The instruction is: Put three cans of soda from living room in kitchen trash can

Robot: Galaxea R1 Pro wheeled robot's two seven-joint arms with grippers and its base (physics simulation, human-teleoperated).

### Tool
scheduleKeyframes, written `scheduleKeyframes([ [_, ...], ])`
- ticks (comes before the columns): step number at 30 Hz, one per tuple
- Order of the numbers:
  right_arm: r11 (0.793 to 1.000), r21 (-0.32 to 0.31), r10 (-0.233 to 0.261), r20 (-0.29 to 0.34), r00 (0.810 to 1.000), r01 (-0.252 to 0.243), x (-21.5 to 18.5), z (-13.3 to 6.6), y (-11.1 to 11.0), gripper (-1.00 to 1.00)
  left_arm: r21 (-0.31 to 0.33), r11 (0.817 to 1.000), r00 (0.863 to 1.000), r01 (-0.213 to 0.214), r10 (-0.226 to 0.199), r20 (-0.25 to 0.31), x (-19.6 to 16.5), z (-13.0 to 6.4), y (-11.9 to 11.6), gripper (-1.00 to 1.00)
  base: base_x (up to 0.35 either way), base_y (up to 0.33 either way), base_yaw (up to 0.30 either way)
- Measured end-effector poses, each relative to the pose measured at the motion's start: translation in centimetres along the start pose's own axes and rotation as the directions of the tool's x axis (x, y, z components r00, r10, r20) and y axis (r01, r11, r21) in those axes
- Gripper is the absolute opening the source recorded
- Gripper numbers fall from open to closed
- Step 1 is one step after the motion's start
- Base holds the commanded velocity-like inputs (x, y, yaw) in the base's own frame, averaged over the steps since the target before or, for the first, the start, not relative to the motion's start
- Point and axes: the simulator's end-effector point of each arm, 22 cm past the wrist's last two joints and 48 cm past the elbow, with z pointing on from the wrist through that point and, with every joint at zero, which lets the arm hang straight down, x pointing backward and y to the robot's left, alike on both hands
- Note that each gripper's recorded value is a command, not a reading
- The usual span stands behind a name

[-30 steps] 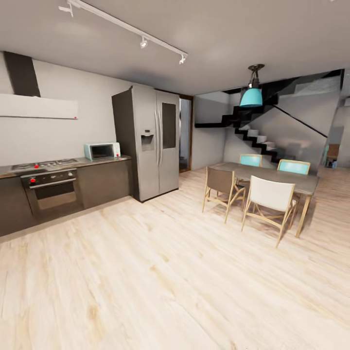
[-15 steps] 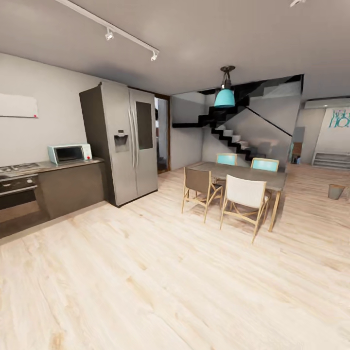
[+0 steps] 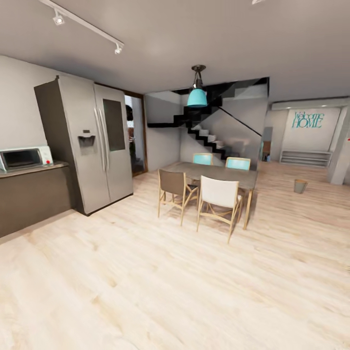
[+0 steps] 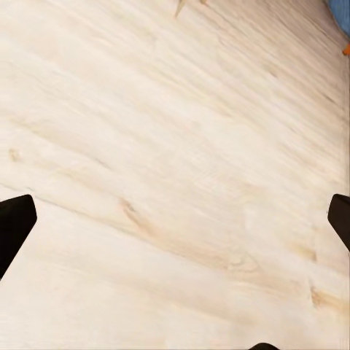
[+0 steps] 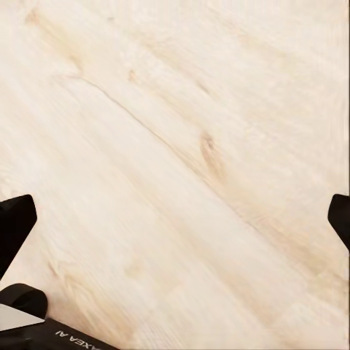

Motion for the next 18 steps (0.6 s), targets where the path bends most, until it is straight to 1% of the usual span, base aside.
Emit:
scheduleKeyframes([
  [18, 1.0, 0.0, 0.003, -0.009, 1.0, -0.003, 0.36, 0.09, -0.05, 1.0, -0.002, 1.0, 1.0, 0.005, -0.005, -0.007, 0.29, -0.01, 0.08, 1.0, 0.303, -0.244, -0.271],
])
